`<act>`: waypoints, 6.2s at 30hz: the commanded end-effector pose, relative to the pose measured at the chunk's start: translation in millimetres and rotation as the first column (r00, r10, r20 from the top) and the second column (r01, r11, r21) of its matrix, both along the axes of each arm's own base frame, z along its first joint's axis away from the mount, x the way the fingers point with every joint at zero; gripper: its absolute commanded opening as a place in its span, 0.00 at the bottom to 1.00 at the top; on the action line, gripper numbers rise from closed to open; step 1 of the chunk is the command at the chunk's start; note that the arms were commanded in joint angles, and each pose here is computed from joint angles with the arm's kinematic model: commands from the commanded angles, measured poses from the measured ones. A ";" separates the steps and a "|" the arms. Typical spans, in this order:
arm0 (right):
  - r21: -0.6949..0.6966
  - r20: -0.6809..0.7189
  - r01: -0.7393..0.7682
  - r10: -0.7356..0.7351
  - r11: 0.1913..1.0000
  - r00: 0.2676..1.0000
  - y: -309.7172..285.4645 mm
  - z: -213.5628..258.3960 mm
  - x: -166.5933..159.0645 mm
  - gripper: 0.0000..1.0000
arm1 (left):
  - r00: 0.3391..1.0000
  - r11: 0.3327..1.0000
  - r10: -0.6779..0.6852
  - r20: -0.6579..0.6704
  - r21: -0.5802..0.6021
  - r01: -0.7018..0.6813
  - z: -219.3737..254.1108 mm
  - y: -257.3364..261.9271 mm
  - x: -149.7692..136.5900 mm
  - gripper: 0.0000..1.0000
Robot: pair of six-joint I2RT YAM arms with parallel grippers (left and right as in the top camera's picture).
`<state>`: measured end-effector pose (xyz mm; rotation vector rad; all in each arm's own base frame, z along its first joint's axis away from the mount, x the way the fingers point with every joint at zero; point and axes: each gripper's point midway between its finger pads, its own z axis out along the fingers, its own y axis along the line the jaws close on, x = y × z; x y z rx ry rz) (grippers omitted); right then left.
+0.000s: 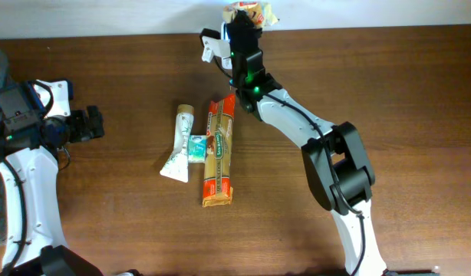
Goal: Scan the item barcode
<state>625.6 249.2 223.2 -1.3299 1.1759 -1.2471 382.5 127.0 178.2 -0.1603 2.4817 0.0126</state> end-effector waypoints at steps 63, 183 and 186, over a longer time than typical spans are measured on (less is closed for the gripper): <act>0.100 -0.983 0.958 0.124 -0.268 0.137 -338.2 -130.0 -244.2 0.04 | 1.000 1.000 -0.013 0.014 0.006 0.013 4.2 1.3 2.2 0.99; 0.067 -0.882 0.959 0.466 0.274 -0.071 -57.0 -131.6 -224.1 0.76 | 1.000 1.000 -0.013 0.014 0.007 0.013 4.2 1.4 2.3 0.99; 0.006 -0.865 0.956 0.482 0.294 -0.142 -56.7 -165.2 -233.5 0.76 | 1.000 1.000 -0.013 0.014 0.007 0.013 4.2 1.4 2.3 0.99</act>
